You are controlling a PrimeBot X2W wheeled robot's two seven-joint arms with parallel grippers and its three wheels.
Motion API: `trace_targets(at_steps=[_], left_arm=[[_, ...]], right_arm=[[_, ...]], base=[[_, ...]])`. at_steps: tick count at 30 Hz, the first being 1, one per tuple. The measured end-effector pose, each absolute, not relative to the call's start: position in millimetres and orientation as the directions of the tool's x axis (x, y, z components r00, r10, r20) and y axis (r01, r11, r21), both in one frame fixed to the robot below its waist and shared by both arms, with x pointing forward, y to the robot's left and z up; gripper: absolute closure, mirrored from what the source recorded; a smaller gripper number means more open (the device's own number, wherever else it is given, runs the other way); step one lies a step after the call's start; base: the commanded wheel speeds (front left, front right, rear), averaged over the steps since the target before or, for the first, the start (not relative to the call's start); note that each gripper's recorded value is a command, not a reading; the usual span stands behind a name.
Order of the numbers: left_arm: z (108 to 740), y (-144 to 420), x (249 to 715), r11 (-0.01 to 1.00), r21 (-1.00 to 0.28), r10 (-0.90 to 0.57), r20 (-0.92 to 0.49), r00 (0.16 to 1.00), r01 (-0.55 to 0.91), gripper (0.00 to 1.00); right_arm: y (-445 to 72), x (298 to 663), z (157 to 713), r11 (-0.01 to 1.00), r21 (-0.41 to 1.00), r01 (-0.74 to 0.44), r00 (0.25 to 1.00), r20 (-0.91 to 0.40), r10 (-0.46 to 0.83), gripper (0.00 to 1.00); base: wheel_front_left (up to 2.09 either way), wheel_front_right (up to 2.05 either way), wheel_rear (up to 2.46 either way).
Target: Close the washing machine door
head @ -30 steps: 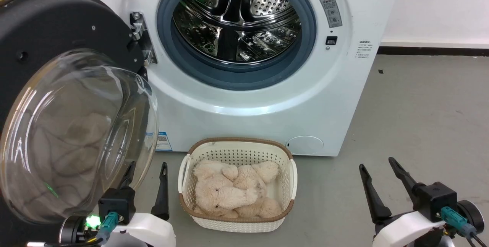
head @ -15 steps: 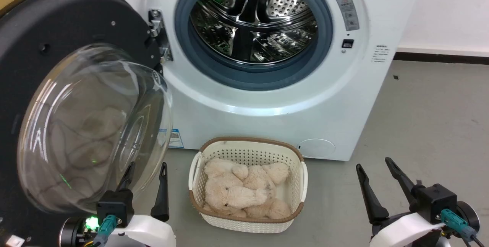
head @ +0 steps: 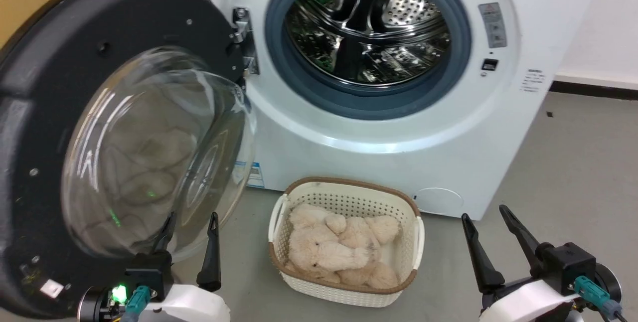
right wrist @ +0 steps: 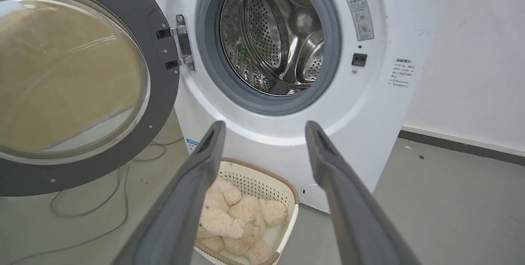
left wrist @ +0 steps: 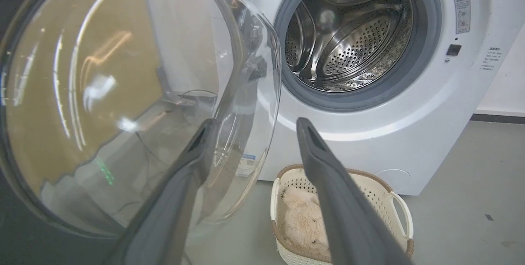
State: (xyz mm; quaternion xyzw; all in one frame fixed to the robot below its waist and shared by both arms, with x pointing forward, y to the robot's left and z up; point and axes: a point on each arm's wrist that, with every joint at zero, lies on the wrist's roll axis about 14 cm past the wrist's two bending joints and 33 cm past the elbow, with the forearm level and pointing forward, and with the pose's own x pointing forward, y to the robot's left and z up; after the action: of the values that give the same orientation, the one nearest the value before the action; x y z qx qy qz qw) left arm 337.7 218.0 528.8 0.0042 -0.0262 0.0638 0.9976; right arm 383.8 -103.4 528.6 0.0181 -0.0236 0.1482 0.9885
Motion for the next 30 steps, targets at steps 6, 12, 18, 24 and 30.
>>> trace_targets(at_steps=[6,12,18,24,30], left_arm=[[529.3,229.7,327.3,0.986,0.002,0.167,0.062,0.984,-0.167,0.00],[529.8,241.2,316.1,0.978,-0.006,0.208,0.070,0.976,-0.208,0.00],[532.4,252.7,306.3,0.968,-0.012,0.252,0.087,0.964,-0.251,0.00],[535.3,262.5,297.9,0.956,-0.020,0.294,0.101,0.950,-0.294,0.00],[535.3,272.1,287.4,0.942,-0.022,0.336,0.107,0.936,-0.336,0.00]], right_arm=[[-87.2,386.3,529.8,0.940,0.032,-0.338,0.940,0.063,0.336,0.00],[-70.1,387.9,530.4,0.922,0.041,-0.384,0.922,0.071,0.381,0.00],[-52.9,388.1,529.4,0.902,0.047,-0.430,0.901,0.076,0.426,0.00],[-36.1,387.5,524.3,0.879,0.053,-0.474,0.880,0.069,0.470,0.00],[-18.4,386.6,520.1,0.851,0.071,-0.520,0.854,0.064,0.517,0.00]], base=[[0.00,0.00,0.00],[0.00,0.00,0.00],[0.00,0.00,0.00],[0.00,0.00,0.00],[0.00,0.00,0.00]])
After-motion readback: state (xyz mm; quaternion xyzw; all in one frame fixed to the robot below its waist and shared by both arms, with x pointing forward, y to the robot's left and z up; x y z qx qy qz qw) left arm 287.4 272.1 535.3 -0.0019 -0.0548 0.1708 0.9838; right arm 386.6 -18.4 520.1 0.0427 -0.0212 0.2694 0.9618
